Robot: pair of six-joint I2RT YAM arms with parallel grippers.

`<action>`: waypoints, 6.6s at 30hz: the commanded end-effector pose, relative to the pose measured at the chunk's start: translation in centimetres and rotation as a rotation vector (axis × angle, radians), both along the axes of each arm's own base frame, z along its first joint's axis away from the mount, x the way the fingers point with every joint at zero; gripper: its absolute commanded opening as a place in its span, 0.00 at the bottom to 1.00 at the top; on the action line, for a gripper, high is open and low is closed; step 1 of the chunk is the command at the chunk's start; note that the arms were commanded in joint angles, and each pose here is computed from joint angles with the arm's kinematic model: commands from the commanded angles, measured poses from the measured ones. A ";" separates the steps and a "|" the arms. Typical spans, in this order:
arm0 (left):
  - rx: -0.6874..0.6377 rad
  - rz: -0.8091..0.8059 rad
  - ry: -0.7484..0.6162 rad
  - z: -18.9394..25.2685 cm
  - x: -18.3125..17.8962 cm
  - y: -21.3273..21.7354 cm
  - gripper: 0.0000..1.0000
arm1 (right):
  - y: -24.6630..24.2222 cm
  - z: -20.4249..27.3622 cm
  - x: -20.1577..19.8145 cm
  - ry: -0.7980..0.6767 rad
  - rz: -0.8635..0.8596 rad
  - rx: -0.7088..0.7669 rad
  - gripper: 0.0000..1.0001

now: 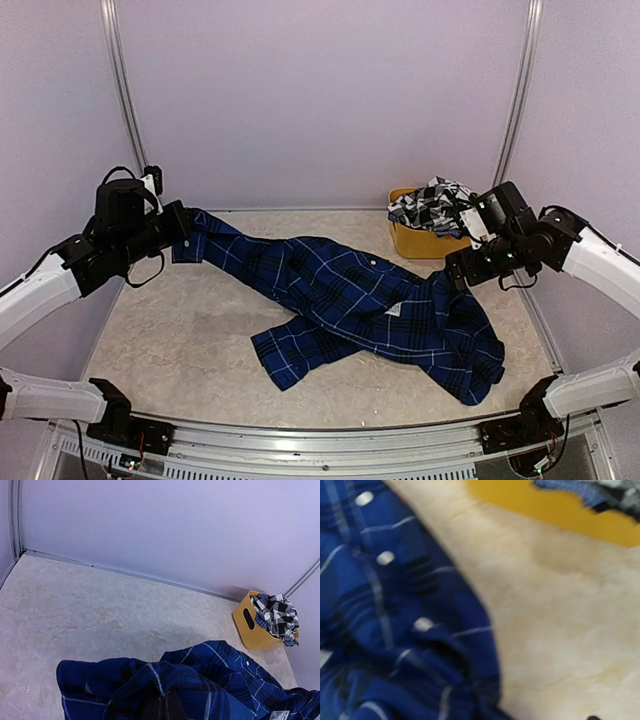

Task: Fold and stack the long sleeve shirts
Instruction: Pick up the crumpled shirt from the center of the board.

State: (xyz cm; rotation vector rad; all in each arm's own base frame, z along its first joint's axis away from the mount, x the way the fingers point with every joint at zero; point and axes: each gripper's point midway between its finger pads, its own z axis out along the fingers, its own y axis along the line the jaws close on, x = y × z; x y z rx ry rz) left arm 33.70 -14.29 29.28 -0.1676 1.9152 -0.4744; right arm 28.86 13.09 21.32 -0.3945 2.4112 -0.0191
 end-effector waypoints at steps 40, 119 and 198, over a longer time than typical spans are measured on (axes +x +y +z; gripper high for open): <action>0.006 0.148 -0.068 3.7 6.0 6.4 0.00 | 16.1 -11.4 -10.8 0.136 0.520 -0.153 0.73; -0.177 0.162 0.236 -6.1 -9.6 8.5 0.51 | 12.6 -5.1 -9.2 0.112 0.471 0.080 0.00; 0.655 -0.429 -0.040 -12.6 -1.0 -11.6 0.00 | 10.5 -5.7 -9.5 0.303 0.461 0.417 0.00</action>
